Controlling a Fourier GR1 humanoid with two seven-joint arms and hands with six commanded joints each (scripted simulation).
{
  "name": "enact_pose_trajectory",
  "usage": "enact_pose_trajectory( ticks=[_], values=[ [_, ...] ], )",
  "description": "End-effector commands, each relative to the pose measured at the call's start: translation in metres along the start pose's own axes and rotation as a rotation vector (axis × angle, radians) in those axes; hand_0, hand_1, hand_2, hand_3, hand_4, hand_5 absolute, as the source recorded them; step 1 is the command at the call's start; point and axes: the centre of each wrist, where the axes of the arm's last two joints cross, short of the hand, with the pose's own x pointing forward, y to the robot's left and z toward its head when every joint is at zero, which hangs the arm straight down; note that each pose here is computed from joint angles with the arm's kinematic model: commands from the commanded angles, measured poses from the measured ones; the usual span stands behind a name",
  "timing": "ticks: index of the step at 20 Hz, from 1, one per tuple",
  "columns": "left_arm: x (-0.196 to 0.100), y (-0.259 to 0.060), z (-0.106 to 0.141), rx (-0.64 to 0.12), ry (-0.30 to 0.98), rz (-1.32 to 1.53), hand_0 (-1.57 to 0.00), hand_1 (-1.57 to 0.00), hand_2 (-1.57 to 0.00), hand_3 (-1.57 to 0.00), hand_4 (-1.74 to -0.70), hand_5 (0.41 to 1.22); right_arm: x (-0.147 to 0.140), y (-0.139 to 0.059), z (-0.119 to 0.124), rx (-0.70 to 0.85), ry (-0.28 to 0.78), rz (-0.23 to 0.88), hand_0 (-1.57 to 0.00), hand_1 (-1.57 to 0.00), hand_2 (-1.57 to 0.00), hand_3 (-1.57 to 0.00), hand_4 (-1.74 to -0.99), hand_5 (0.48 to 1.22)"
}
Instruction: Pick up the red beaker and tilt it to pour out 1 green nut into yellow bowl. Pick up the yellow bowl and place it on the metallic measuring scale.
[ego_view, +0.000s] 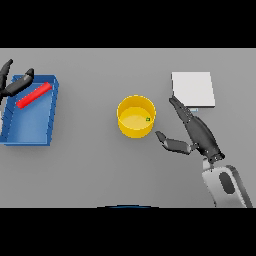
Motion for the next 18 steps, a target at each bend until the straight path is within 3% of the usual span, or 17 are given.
enact_pose_trajectory(
  ticks=[1, 5, 8, 12, 18],
  values=[
    [0.001, -0.003, -0.001, -0.009, 0.011, -0.003, -0.01, -0.01, -0.01, -0.01, -0.80, 0.673, 0.003, -0.003, -0.005, 0.039, -0.005, 0.065, 0.00, 0.00, 0.00, 0.00, -1.128, 0.637],
    [0.001, -0.009, 0.000, -0.018, 0.019, 0.012, 0.00, 0.00, 0.00, 0.00, -0.81, 0.688, 0.017, -0.011, -0.035, 0.212, -0.096, 0.352, 0.00, 0.00, 0.00, 0.00, -1.150, 0.630],
    [-0.003, -0.004, -0.001, -0.018, 0.023, 0.007, 0.00, 0.00, 0.00, 0.00, -0.81, 0.689, 0.026, -0.009, -0.052, 0.333, -0.188, 0.495, 0.00, 0.00, 0.00, 0.00, -1.162, 0.637],
    [-0.003, -0.003, 0.001, -0.027, 0.018, 0.006, 0.00, 0.00, 0.00, 0.00, -0.81, 0.692, 0.034, -0.005, -0.075, 0.461, -0.235, 0.619, 0.00, 0.00, 0.00, 0.00, -1.156, 0.642],
    [-0.001, 0.001, 0.002, -0.022, 0.015, 0.008, 0.00, 0.00, 0.00, 0.00, -0.81, 0.693, 0.033, 0.010, -0.099, 0.634, -0.258, 0.708, 0.00, 0.00, 0.00, 0.00, -1.157, 0.652]
  ],
)
